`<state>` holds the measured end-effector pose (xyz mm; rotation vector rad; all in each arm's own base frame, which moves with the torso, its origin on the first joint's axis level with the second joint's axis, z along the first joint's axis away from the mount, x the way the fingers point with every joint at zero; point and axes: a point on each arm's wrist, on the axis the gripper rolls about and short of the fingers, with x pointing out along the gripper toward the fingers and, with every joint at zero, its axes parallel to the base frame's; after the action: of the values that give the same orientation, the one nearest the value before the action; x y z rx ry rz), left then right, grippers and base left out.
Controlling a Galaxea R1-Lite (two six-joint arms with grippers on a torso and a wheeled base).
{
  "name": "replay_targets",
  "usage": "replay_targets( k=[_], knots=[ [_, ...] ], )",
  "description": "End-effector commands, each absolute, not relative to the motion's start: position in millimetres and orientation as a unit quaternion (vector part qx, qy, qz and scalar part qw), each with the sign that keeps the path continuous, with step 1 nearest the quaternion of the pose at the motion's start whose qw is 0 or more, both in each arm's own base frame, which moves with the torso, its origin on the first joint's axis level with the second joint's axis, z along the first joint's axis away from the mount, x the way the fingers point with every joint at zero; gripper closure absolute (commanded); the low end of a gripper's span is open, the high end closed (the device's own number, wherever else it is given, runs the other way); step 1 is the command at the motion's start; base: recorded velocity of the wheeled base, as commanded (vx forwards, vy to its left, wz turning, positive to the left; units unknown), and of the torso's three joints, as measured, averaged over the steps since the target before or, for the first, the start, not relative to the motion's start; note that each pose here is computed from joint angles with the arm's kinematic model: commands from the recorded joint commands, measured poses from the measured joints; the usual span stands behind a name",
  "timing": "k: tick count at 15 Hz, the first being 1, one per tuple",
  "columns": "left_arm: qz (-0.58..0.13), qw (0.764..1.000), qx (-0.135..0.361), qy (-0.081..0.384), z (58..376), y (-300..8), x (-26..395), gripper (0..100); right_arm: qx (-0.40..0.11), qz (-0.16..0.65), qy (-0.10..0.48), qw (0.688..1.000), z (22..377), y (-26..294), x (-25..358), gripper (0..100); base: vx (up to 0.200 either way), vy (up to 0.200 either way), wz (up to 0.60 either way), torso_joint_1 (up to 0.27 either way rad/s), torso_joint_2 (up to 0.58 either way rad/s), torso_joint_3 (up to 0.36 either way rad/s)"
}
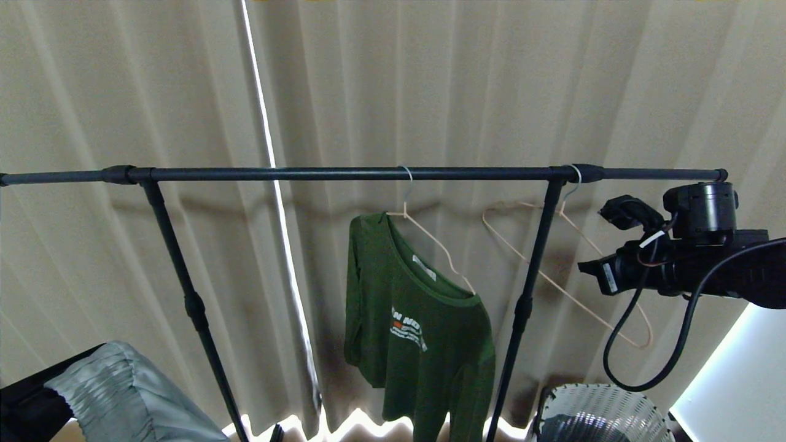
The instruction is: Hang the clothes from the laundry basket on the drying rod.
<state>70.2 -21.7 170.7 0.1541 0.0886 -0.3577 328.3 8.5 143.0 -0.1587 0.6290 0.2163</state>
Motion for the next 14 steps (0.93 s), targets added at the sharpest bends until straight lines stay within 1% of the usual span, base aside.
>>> replay_targets(
  k=[1, 3, 4, 7, 14],
  knots=[
    [-0.178, 0.98, 0.076, 0.043, 171, -22, 70, 100, -0.078, 0.107, 0.305, 0.943, 145, 9, 327, 100, 0.0, 0.0, 0.0, 0.0, 0.0, 0.0],
    [-0.177, 0.98, 0.077, 0.044, 171, -22, 70, 100, -0.077, 0.106, 0.305, 0.943, 147, 9, 325, 100, 0.0, 0.0, 0.0, 0.0, 0.0, 0.0],
    [-0.177, 0.98, 0.077, 0.044, 171, -22, 70, 100, -0.067, 0.102, 0.305, 0.944, 147, 9, 323, 100, 0.0, 0.0, 0.0, 0.0, 0.0, 0.0],
    [-0.177, 0.98, 0.077, 0.044, 171, -22, 70, 100, -0.011, 0.094, 0.289, 0.953, 162, 16, 318, 100, 0.0, 0.0, 0.0, 0.0, 0.0, 0.0],
    [-0.177, 0.98, 0.077, 0.044, 171, -22, 70, 100, -0.012, 0.089, 0.235, 0.968, 191, 14, 292, 100, 0.0, 0.0, 0.0, 0.0, 0.0, 0.0]
  ],
)
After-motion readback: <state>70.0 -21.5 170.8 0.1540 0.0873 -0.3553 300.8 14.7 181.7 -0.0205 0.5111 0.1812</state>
